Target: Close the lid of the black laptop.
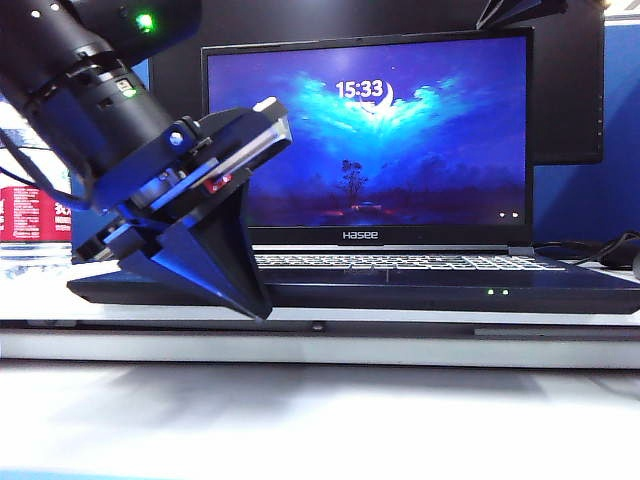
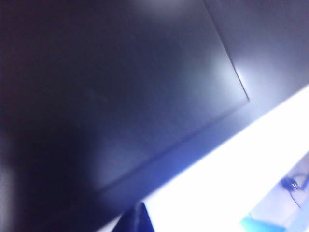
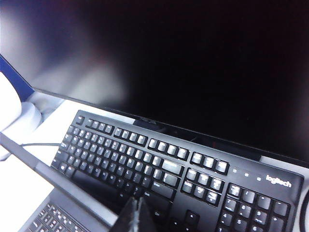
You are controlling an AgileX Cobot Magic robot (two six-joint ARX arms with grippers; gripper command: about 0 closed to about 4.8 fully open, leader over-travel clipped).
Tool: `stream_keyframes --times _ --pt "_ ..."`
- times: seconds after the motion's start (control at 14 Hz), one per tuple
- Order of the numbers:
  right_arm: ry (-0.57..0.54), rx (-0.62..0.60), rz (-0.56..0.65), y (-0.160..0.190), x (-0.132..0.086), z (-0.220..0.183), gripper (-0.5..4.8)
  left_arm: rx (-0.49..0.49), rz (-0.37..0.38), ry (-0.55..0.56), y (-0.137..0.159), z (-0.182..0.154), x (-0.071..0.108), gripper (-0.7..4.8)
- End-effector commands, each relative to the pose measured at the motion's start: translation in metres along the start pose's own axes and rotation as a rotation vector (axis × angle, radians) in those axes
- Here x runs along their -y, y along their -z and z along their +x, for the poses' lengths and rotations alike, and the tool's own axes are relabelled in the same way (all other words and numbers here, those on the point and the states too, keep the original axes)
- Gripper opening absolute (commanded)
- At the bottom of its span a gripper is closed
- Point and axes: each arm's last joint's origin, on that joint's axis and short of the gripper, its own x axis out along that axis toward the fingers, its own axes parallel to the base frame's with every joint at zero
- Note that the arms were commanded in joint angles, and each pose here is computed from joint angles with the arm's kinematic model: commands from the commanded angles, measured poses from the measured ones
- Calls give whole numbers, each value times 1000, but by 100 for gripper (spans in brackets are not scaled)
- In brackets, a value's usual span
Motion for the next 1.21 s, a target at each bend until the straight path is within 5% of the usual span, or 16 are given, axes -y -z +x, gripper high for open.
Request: stream_keyframes --times 0.07,0.43,0.86,1.21 --pt "6 -74 14 8 0 0 -1 56 26 -28 -6 -1 0 -5" --pt "-26 -153 -20 16 -12 4 -1 17 23 -60 -2 21 -7 -5" --pt "-49 29 -106 -8 -32 -37 -1 92 54 -81 -9 26 -7 -5" --pt "60 27 -196 -14 2 -63 -1 96 77 -92 -9 34 -10 -5"
